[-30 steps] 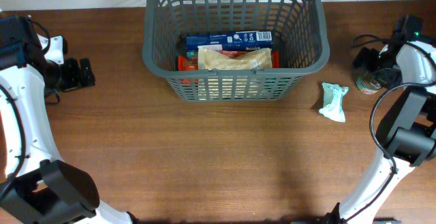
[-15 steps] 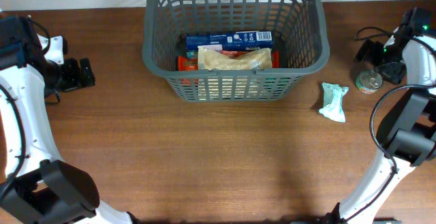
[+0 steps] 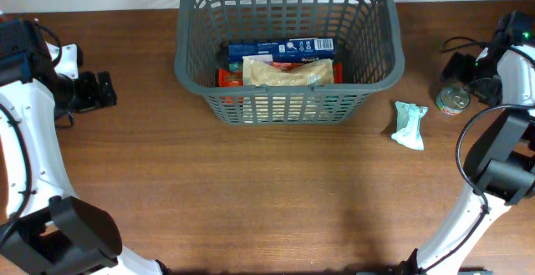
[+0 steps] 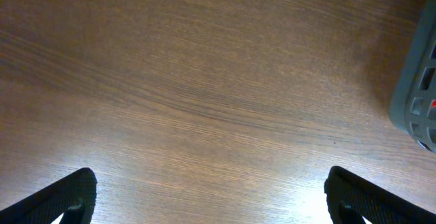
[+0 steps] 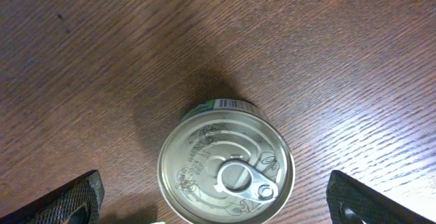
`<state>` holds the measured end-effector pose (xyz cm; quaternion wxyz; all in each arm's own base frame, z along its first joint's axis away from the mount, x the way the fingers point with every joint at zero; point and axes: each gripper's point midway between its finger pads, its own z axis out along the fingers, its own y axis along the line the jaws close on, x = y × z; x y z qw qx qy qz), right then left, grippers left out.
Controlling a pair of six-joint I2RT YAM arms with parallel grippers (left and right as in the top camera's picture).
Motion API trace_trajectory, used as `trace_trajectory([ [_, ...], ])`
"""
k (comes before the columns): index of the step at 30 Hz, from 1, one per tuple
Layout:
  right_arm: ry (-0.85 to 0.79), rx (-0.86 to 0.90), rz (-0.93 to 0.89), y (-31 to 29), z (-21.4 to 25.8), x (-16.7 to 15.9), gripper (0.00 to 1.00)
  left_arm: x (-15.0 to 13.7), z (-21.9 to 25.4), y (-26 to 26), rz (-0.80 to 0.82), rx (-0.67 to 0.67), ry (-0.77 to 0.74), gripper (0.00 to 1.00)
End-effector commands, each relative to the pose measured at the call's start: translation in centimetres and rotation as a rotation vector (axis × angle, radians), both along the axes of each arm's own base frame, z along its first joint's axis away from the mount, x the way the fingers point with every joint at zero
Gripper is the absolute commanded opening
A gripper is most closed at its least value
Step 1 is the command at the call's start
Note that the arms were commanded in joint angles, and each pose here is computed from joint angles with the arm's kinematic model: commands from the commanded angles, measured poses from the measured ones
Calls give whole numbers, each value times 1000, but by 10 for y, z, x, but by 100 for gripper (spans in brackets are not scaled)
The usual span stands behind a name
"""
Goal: Pack container
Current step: 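Move the right gripper to the round tin can and grasp it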
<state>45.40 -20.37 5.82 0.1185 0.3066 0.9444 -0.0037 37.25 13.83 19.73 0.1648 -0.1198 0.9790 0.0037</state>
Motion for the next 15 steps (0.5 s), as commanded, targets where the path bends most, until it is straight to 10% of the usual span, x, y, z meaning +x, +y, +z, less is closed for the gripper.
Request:
trace_trajectory([
  [1, 36, -20, 1, -3, -9, -9, 99, -2, 5, -1, 9, -8, -16, 99],
  [15, 29, -18, -3, -3, -31, -6, 99, -2, 5, -1, 9, -8, -16, 99],
])
